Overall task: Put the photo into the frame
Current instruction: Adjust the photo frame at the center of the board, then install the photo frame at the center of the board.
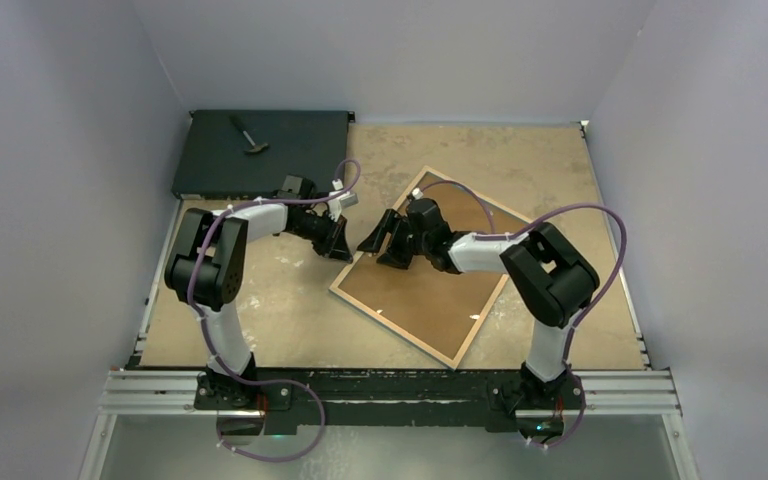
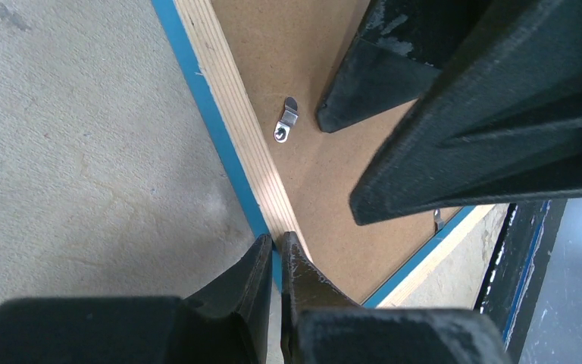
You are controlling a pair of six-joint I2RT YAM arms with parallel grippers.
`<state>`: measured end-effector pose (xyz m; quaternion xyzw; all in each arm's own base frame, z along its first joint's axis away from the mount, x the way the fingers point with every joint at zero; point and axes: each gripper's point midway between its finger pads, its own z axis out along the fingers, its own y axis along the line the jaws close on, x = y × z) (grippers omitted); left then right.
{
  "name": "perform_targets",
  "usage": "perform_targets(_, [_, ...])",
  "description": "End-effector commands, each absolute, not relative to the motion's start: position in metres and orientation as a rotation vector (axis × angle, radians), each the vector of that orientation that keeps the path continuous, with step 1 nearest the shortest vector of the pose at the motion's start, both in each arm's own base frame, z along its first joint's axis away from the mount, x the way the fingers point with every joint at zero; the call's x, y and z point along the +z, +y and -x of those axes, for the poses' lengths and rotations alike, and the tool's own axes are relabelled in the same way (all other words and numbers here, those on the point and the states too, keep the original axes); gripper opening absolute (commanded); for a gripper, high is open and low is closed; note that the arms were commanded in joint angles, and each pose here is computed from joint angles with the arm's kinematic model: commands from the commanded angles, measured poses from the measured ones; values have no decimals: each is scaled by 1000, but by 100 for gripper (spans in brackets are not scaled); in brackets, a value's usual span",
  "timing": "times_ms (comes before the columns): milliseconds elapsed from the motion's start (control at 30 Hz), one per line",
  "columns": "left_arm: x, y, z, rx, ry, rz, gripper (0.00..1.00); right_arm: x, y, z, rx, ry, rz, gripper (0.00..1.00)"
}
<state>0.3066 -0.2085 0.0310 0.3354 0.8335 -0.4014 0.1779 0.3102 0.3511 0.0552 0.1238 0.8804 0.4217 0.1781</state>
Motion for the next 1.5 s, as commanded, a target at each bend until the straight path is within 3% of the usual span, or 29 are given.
perform_targets(0, [6, -197, -273, -1140, 2506, -968, 0, 56, 352, -328, 1133, 2447, -365, 69])
perform_targets(533, [10, -198, -281, -1129, 2486, -970, 0, 51, 361, -338, 1139, 2437, -330, 58])
perform_targets(1133, [10, -201, -283, -1142, 2480, -963, 0, 64, 374, -334, 1249, 2414, -292, 54])
perform_targets(1467, [14, -200, -283, -1136, 2474, -967, 0, 68, 351, -344, 1121, 2385, -280, 55])
